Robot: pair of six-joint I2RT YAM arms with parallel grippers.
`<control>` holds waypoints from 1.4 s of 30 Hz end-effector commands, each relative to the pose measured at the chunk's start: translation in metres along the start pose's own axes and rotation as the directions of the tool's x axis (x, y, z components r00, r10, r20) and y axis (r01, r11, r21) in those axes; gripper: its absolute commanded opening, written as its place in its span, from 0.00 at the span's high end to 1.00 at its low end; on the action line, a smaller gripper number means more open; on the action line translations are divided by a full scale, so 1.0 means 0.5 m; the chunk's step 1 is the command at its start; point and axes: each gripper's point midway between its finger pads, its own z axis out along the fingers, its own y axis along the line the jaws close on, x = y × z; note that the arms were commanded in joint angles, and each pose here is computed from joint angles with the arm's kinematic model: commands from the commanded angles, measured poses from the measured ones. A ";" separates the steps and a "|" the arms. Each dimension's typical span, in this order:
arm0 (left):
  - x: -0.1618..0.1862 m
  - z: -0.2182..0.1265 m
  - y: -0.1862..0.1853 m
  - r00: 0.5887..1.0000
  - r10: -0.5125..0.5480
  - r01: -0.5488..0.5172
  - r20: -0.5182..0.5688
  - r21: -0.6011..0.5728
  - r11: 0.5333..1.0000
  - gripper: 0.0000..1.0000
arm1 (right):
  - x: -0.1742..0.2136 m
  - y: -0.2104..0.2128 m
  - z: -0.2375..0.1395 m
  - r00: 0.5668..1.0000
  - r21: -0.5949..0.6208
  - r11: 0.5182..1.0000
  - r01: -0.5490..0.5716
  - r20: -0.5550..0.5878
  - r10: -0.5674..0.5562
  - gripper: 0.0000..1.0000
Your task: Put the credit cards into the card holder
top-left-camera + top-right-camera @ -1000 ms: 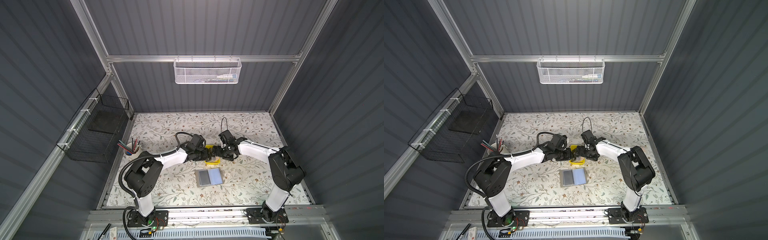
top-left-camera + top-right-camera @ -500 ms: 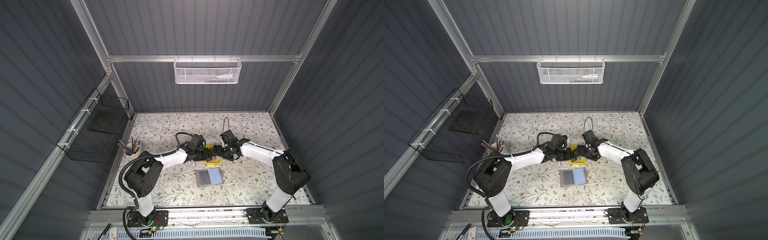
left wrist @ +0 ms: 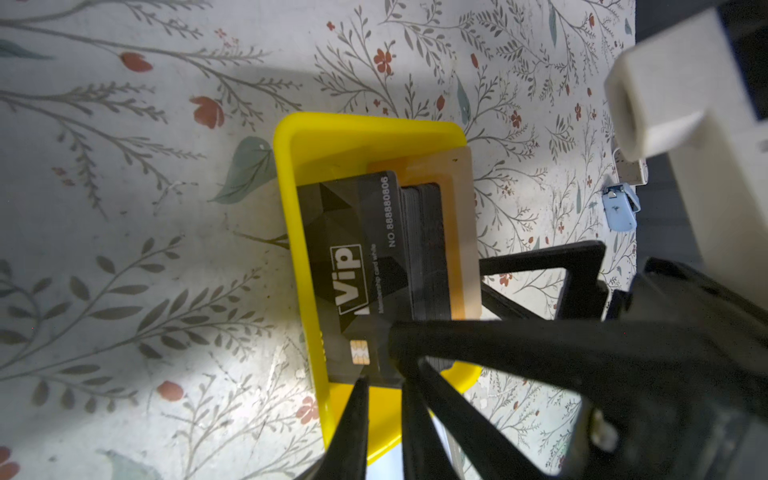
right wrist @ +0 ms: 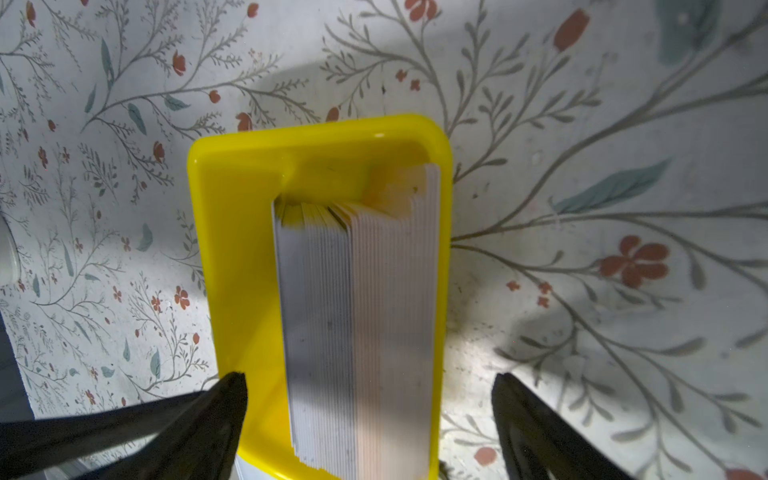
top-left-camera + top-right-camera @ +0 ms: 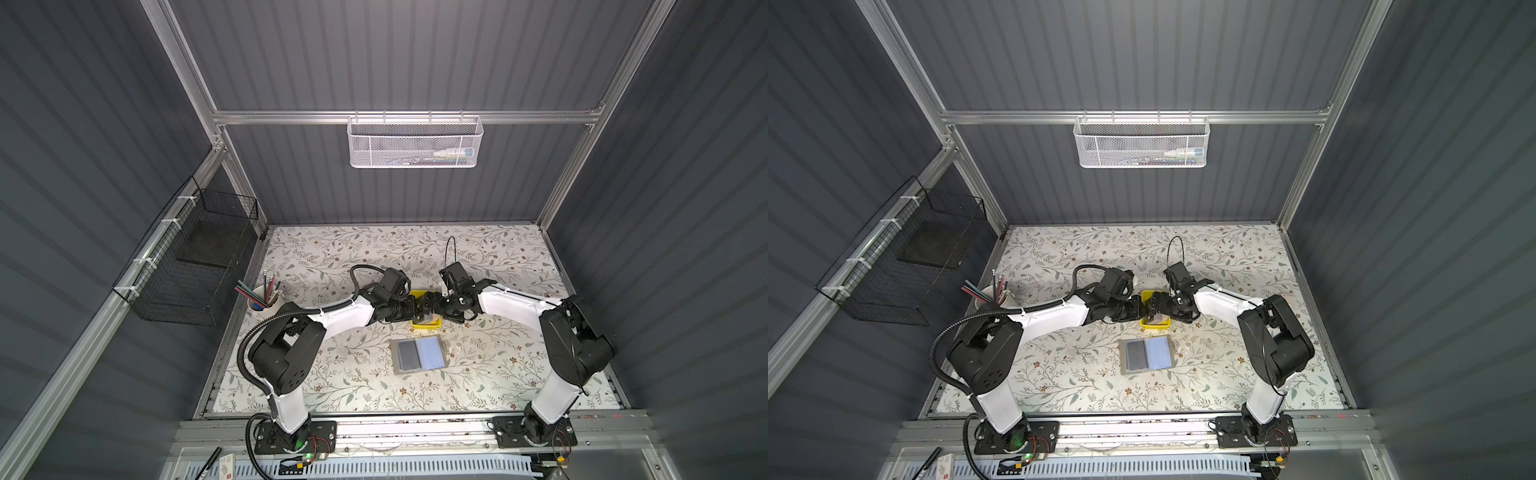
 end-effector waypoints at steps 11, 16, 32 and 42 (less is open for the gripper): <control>-0.003 0.023 -0.009 1.000 -0.011 0.012 -0.018 0.049 0.999 0.83 | 0.003 -0.012 -0.012 1.000 0.010 1.000 -0.012 0.002 0.012 0.08; -0.004 0.030 -0.004 1.000 -0.013 0.014 -0.020 0.040 0.999 0.83 | -0.003 -0.015 -0.020 1.000 0.016 1.000 -0.011 0.013 0.011 0.08; 0.007 0.036 0.003 0.999 -0.025 0.027 -0.032 0.042 0.999 0.88 | 0.023 -0.028 0.000 1.000 -0.008 1.000 -0.016 -0.026 0.016 0.08; 0.018 0.038 0.023 0.999 -0.039 0.040 -0.038 0.006 0.999 0.90 | 0.024 -0.038 0.012 0.999 0.007 1.000 -0.026 -0.023 0.027 0.09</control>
